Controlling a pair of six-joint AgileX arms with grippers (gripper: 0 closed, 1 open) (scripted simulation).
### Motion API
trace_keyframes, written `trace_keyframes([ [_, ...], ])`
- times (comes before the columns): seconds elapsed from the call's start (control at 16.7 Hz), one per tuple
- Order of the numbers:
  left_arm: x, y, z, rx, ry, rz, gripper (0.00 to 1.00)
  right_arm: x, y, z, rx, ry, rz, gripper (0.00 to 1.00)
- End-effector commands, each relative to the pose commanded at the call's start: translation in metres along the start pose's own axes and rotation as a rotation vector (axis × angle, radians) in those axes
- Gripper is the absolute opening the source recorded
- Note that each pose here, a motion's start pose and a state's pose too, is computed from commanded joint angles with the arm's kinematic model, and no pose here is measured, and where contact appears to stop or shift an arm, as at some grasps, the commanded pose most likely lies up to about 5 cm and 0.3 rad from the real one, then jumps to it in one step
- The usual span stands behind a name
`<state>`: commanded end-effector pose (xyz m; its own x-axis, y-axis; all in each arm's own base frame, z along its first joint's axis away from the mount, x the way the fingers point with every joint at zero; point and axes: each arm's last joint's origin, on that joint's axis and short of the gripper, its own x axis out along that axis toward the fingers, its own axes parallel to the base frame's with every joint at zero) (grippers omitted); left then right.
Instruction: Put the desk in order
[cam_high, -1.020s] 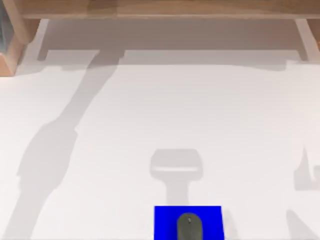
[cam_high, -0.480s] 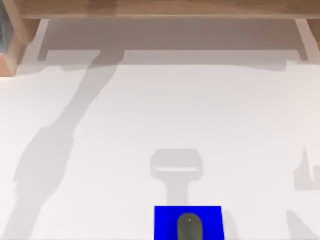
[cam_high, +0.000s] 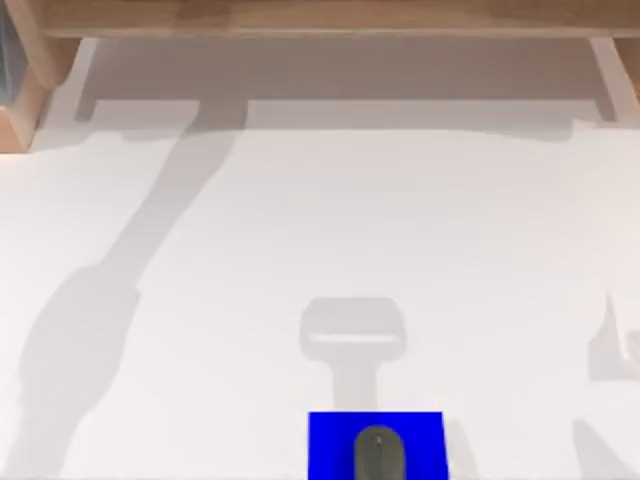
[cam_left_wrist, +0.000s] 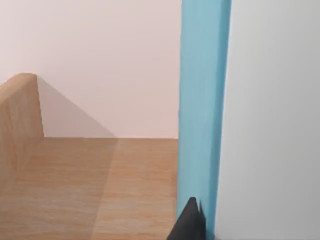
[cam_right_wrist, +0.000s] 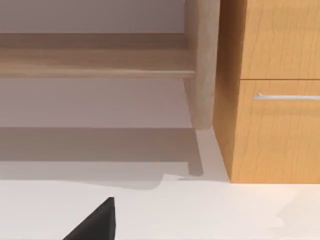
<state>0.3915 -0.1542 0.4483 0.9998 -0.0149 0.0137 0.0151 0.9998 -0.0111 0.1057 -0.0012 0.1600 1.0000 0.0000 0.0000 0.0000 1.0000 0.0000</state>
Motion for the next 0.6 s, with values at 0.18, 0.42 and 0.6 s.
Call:
trace_keyframes([
  [0.18,-0.007,0.002,0.01,0.009,-0.04,-0.017,0.0,0.0,0.0,0.0,0.0,0.0,0.0,1.0],
  [0.42,-0.024,0.024,0.032,0.082,-0.14,-0.016,0.0,0.0,0.0,0.0,0.0,0.0,0.0,1.0],
  [0.6,-0.032,0.059,0.038,0.205,-0.193,0.039,0.0,0.0,0.0,0.0,0.0,0.0,0.0,1.0],
])
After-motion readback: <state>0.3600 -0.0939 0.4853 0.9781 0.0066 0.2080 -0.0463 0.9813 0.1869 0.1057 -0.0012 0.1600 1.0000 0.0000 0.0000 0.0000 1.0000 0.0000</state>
